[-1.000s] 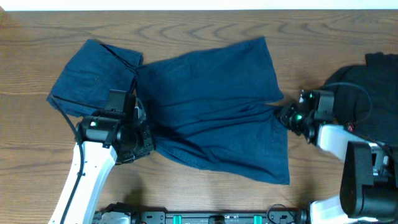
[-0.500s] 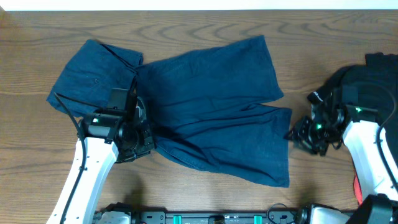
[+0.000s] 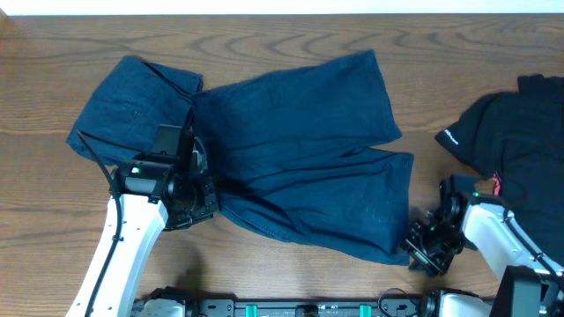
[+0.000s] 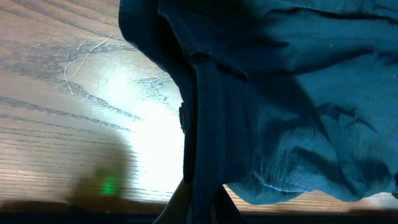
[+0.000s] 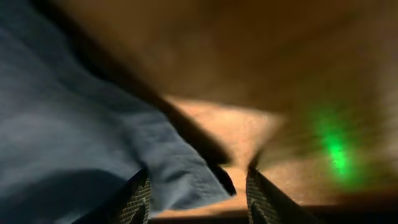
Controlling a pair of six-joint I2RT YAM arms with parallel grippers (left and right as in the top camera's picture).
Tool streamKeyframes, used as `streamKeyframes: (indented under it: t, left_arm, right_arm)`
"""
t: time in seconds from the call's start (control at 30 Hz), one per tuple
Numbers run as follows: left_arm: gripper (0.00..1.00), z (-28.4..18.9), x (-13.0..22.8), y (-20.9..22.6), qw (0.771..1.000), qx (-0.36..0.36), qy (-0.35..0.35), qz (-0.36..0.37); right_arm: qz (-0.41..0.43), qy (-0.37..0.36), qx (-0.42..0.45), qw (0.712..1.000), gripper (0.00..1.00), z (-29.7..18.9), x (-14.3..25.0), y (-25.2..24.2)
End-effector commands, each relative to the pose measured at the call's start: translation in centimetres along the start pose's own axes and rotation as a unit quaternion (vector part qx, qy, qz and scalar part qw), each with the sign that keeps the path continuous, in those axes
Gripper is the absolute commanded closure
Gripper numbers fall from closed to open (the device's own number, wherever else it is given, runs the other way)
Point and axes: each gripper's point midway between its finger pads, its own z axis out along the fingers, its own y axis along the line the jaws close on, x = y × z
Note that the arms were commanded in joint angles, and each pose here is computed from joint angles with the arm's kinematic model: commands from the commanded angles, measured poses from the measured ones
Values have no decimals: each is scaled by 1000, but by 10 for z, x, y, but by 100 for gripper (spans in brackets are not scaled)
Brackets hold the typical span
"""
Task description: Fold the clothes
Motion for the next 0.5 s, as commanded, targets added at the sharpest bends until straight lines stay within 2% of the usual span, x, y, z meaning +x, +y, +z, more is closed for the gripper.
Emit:
streamKeyframes:
  t: [0.0,0.1,0.17,0.23,0.3,0.47]
  left_arm:
    - [94,-2,-4,1,1000,-4,-7,6]
    - [94,-2,-4,1,1000,-4,-7,6]
    - [94,-2,-4,1,1000,-4,-6,6]
    - [94,-2,-4,1,1000,-4,-6,6]
    - [94,-2,-3,1,1000,-4,-6,6]
    - [94,-2,-3,1,1000,-5,-5,15]
  right_arm:
    - [17,-9,0,1000,51,7,-2,-2]
    - [26,-24,-10,999,53,10,-10,1]
    - [23,-33,-17,999,74,9,-14,4]
    - [22,-36,-19,999,90,8,-16,6]
    - [21,-35,-18,999,99,5,-16,7]
    - [-5,-51,-18,998,99,-12,-22,15]
